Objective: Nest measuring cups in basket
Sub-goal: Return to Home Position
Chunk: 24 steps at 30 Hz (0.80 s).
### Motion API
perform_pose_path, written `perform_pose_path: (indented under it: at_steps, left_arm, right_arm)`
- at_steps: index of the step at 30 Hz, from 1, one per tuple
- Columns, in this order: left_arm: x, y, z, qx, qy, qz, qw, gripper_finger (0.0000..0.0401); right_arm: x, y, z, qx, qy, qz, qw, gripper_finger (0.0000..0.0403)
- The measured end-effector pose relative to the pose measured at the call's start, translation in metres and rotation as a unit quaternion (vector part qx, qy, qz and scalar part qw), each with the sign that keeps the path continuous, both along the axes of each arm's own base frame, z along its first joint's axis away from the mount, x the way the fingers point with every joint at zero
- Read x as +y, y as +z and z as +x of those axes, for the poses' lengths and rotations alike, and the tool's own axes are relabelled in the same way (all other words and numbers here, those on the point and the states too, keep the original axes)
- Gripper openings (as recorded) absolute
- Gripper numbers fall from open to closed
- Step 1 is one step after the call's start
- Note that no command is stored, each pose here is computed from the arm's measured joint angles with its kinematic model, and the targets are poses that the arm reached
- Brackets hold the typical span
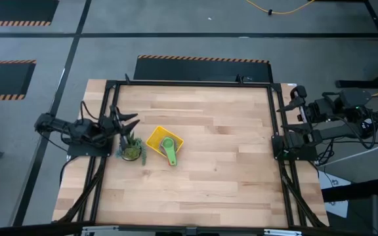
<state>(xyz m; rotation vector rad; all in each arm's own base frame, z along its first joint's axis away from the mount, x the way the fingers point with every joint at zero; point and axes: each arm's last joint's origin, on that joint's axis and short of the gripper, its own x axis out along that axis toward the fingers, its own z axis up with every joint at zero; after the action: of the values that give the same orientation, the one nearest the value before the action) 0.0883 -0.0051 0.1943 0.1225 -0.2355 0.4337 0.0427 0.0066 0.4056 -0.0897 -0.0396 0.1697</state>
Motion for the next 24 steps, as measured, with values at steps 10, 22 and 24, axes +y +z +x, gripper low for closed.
perform_pose_path:
  at_steps: [10,22,24]
  left_arm:
    - [0.015,0.002,0.000,-0.012,0.049,0.012,0.999,0.0115]
    - [0.022,-0.023,0.007,0.087,-0.023,-0.046,0.995,0.0115]
    - [0.022,-0.024,0.007,0.089,-0.046,-0.051,0.994,0.0115]
  right_arm:
    - [0.000,-0.004,0.000,0.019,0.000,-0.002,1.000,0.0248]
    - [0.000,-0.004,0.000,0.019,0.000,-0.002,1.000,0.0248]
    - [0.000,-0.004,0.000,0.019,0.000,-0.001,1.000,0.0248]
